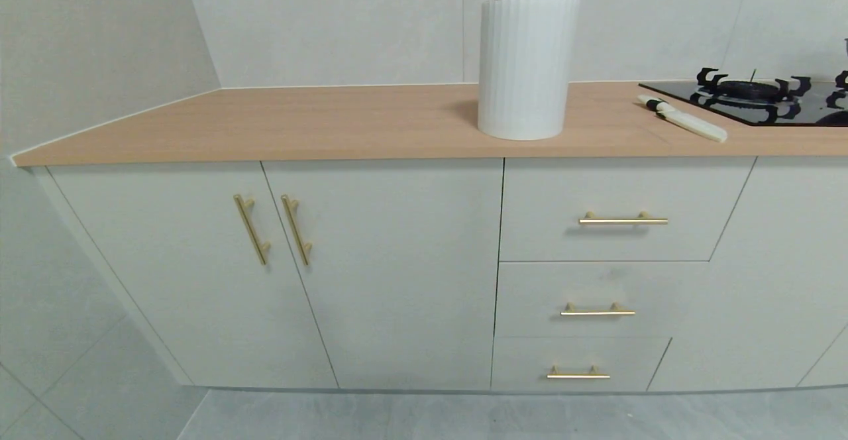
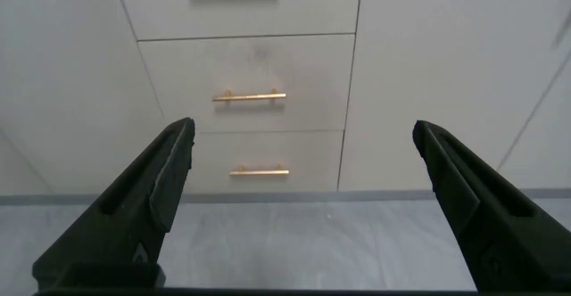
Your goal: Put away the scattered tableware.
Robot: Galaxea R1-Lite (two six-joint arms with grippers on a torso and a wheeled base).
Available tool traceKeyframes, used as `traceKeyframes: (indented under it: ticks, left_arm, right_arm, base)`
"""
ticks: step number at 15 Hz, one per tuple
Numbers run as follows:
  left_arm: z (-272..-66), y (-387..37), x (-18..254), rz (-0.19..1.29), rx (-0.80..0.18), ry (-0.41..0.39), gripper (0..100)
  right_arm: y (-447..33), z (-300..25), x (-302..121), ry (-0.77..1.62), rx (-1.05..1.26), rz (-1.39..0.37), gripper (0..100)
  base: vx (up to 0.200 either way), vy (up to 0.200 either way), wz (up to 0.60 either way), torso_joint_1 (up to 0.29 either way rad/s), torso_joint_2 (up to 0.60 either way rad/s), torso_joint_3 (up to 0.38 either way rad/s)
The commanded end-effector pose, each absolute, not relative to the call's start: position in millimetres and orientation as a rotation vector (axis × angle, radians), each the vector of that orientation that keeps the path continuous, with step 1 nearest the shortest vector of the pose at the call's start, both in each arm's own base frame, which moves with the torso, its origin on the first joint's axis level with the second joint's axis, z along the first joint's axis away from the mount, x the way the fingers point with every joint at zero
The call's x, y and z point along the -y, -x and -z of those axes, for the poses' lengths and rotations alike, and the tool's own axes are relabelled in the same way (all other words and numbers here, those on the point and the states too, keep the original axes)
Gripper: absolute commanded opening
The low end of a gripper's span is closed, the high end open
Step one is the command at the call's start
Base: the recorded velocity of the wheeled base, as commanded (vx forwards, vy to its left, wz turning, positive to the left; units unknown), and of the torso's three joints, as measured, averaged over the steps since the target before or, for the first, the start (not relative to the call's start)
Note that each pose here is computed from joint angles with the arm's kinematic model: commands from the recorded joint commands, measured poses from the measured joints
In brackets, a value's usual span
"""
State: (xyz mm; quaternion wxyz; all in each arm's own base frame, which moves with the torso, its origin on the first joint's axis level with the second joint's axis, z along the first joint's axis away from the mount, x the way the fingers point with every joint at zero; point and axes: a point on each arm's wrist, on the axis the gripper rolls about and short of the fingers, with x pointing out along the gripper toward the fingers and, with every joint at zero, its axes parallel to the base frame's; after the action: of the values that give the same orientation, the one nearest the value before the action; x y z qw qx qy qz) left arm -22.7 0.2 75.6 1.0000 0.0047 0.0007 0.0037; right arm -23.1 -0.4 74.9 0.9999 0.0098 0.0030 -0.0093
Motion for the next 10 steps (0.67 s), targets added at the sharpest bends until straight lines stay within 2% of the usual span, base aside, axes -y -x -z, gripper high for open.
traceKeyframes:
  ticks: [1,10]
  left_arm:
    - [-75.5,22.7,-0.2,-0.008,-0.002,-0.009,100]
    - [-75.5,22.7,-0.2,-0.008,-0.002,-0.009,100]
  right_arm:
    - [22.9,-75.0,0.4,-0.020,-0.007,0.018,100]
    - [22.9,-75.0,0.4,-0.021,-0.007,0.020,100]
  base:
    - [0.200,0.000,0.00,-0.002,0.00,0.002]
    - [0.200,0.000,0.00,0.003,0.00,0.001]
